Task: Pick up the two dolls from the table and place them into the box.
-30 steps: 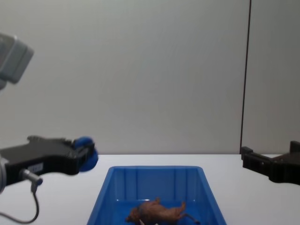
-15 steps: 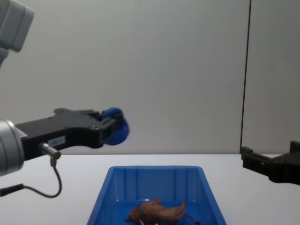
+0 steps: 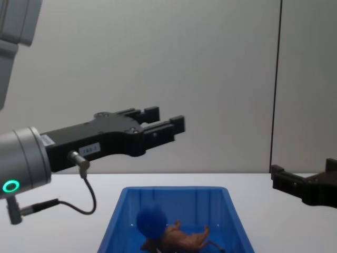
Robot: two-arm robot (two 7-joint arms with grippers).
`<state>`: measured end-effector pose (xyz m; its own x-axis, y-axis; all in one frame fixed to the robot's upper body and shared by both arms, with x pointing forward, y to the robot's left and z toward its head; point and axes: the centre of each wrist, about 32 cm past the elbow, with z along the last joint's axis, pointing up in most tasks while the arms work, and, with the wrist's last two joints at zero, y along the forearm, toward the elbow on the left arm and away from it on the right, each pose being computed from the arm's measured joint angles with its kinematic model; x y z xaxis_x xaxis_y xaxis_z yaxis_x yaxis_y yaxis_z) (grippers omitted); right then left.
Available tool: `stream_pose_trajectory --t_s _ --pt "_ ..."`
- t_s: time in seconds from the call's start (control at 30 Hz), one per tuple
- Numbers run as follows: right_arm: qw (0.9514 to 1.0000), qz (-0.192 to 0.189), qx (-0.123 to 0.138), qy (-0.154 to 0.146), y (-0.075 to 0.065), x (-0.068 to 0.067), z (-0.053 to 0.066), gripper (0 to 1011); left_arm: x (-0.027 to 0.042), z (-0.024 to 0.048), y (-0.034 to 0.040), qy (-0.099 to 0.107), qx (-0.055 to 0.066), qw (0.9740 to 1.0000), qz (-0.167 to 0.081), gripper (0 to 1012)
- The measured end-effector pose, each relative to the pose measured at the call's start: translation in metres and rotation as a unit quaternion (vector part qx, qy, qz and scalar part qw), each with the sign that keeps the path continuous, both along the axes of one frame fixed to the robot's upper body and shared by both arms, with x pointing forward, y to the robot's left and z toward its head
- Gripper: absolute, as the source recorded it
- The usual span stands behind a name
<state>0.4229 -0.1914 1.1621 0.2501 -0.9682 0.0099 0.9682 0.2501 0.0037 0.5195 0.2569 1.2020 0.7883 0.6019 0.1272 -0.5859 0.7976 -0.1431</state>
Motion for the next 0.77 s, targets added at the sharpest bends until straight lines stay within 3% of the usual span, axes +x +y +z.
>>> stream_pose_trajectory --t_s 0.47,0.77 --pt "1.0 0.0 0.0 0.0 0.0 0.0 0.0 1001 0.0087 -0.0016 -0.0061 -0.003 -0.018 0.9989 -0.044 997" --pt "1.0 0.0 0.0 0.0 0.0 0.0 0.0 1001 0.0114 -0.0021 -0.0079 -0.004 -0.024 0.9981 -0.057 1001"
